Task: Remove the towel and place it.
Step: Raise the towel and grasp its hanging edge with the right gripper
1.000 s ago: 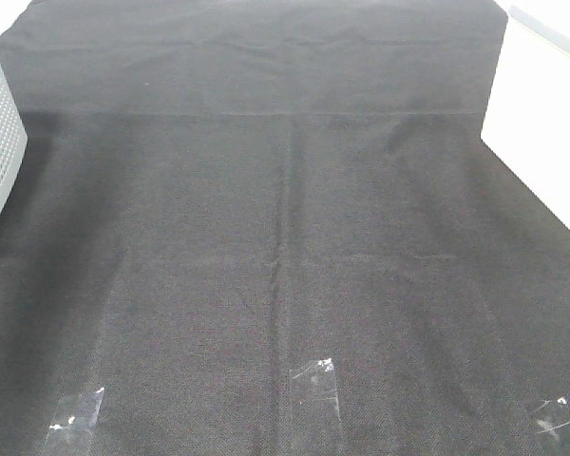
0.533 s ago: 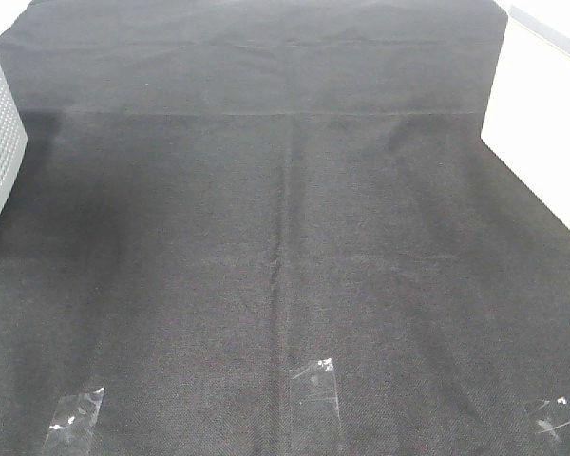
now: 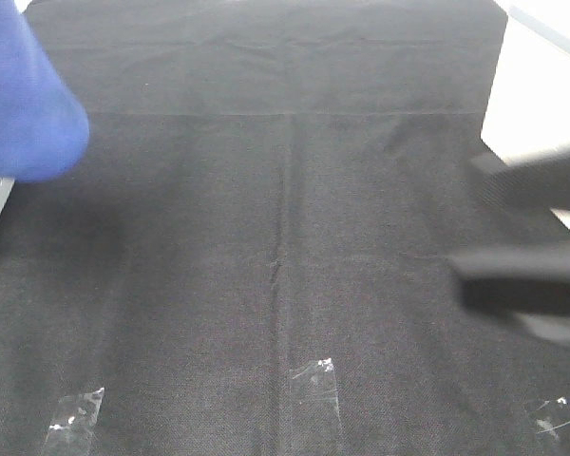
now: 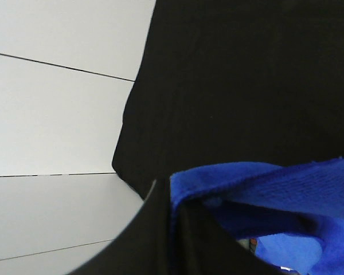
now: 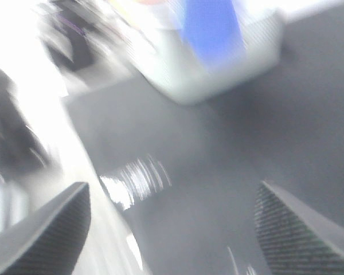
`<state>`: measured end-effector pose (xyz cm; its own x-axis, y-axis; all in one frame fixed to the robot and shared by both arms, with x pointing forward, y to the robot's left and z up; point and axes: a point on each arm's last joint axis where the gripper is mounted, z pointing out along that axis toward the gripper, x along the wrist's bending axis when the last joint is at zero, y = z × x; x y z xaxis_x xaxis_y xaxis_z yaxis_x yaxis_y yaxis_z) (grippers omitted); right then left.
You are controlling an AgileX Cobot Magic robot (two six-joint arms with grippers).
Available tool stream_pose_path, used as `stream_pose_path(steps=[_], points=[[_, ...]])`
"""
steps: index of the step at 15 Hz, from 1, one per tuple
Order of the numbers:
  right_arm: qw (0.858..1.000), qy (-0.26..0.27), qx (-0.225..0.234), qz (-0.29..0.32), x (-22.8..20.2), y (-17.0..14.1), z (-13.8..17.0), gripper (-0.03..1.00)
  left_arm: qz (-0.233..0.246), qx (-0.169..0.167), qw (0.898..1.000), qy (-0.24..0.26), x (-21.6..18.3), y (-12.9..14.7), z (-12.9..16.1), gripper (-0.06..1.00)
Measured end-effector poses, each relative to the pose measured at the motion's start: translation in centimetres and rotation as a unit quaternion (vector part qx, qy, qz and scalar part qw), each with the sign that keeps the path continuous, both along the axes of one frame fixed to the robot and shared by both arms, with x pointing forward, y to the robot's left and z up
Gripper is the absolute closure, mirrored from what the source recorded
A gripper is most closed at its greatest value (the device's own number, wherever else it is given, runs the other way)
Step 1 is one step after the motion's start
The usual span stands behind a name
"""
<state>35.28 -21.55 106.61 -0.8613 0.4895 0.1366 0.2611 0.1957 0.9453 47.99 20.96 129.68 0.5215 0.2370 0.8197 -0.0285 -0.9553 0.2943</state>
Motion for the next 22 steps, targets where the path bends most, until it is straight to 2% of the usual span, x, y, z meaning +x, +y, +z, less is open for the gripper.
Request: stream_pose_path(steps=[2, 5, 8, 11, 13, 19, 22], points=[[0.998, -0.002, 0.043, 0.034, 2.9, 0.7, -1.0, 0.21, -0.015, 0.007, 1.000, 0.007, -0.1, -0.2, -0.1, 0.94], [0.995, 0.012, 0.080, 0.056, 6.7, 1.4, -3.6, 0.21, -0.053, 0.005, 0.998, 0.013, -0.3, -0.8, -0.2, 0.94], [0.991, 0.012, 0.085, 0.099, 10.2, 2.8, -5.0, 0.18, -0.100, 0.005, 0.995, -0.014, -0.3, -1.5, 0.2, 0.94], [0.987, 0.000, 0.062, 0.149, 13.3, 7.1, -5.2, 0.17, -0.142, -0.020, 0.989, -0.047, -0.4, -2.3, 0.8, 0.94], [0.986, -0.013, 0.047, 0.160, 15.2, 9.2, -5.2, 0.17, -0.147, -0.027, 0.988, -0.049, -0.4, -2.5, 0.9, 0.94], [0.971, -0.061, 0.058, 0.222, 18.8, 15.5, -4.2, 0.17, -0.150, -0.034, 0.987, -0.050, -0.4, -2.6, 0.9, 0.94], [0.966, -0.067, 0.068, 0.239, 20.5, 18.4, -4.2, 0.17, -0.154, -0.040, 0.986, -0.046, -0.4, -2.7, 0.8, 0.94]])
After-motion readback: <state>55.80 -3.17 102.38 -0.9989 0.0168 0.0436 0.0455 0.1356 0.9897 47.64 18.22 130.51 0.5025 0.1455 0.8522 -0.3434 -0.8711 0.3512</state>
